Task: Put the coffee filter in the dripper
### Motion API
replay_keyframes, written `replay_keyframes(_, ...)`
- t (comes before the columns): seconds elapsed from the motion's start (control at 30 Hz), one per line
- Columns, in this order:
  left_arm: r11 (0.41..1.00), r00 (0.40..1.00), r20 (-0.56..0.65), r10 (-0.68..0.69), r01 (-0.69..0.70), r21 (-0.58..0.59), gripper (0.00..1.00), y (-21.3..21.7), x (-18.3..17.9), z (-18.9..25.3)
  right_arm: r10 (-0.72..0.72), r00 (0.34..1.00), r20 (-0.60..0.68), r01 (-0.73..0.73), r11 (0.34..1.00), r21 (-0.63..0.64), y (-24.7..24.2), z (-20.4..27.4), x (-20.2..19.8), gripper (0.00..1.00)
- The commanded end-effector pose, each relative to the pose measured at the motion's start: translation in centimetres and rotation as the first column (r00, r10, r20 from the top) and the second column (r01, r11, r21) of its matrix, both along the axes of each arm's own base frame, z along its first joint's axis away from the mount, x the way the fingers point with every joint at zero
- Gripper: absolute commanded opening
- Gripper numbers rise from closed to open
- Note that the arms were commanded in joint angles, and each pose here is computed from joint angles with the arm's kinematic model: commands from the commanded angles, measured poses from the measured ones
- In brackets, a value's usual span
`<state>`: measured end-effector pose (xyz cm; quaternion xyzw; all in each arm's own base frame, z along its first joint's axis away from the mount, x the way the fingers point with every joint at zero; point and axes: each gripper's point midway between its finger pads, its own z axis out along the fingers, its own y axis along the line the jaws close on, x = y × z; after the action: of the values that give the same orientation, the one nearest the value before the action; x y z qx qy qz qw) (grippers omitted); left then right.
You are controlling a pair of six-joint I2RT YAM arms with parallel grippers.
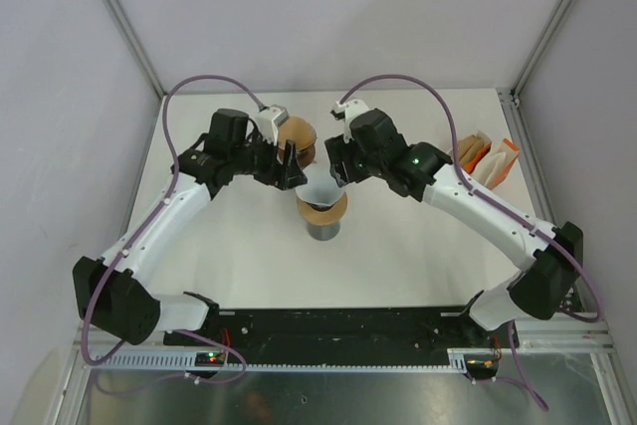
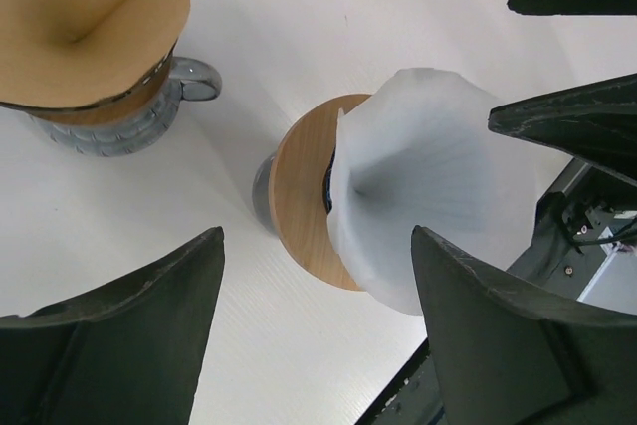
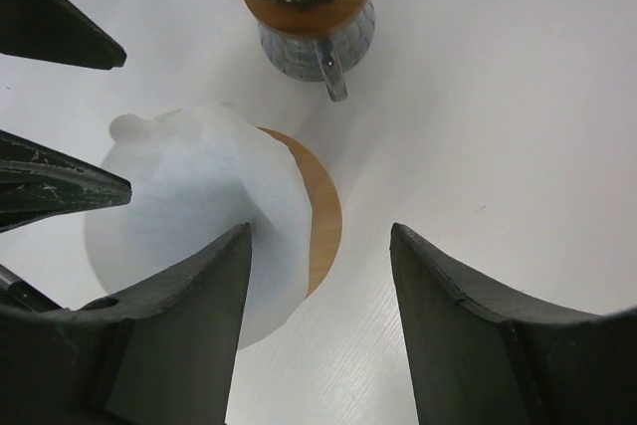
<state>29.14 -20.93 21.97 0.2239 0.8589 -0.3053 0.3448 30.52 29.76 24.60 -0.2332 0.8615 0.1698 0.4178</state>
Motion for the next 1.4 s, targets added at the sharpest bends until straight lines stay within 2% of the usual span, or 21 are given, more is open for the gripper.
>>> replay_keyframes(0.0, 1.000, 0.989, 0.145, -0.006, 0.009, -0.019, 0.81, 0.1, 0.8, 4.1, -0.024, 0.995, 0.094, 0.015, 0.995, 0.096, -0.6, 4.5, 0.3, 0.63)
replay_keyframes(0.13, 0.998, 0.978, 0.198, 0.059, -0.060, -0.001, 0.83, 2.1, 2.2, 5.1, -0.116, 0.984, 0.133, 0.104, 0.990, 0.098, -3.5, 5.6, 1.0, 0.63)
replay_keyframes(0.33, 0.965, 0.926, 0.286, 0.248, -0.263, 0.016, 0.84, 7.8, 5.5, 4.9, -0.294, 0.942, 0.162, 0.273, 0.952, 0.140, -9.6, 5.5, 2.0, 0.64)
replay_keyframes(0.57, 0.876, 0.807, 0.398, 0.436, -0.482, 0.017, 0.85, 14.7, 7.3, 3.2, -0.468, 0.854, 0.227, 0.437, 0.882, 0.175, -16.6, 3.1, 2.3, 0.65)
replay_keyframes(0.8, 0.768, 0.705, 0.446, 0.552, -0.638, 0.058, 0.86, 20.1, 7.5, -2.6, -0.557, 0.798, 0.231, 0.507, 0.827, 0.243, -21.4, -0.4, 2.1, 0.66)
replay_keyframes(0.97, 0.741, 0.663, 0.477, 0.576, -0.670, 0.038, 0.88, 21.5, 6.8, -5.9, -0.572, 0.795, 0.201, 0.527, 0.816, 0.238, -22.9, -3.5, 2.0, 0.66)
replay_keyframes(1.37, 0.781, 0.686, 0.481, 0.546, -0.624, 0.004, 0.96, 20.7, 5.7, -10.5, -0.558, 0.796, 0.235, 0.514, 0.828, 0.224, -24.0, -7.0, 1.3, 0.68)
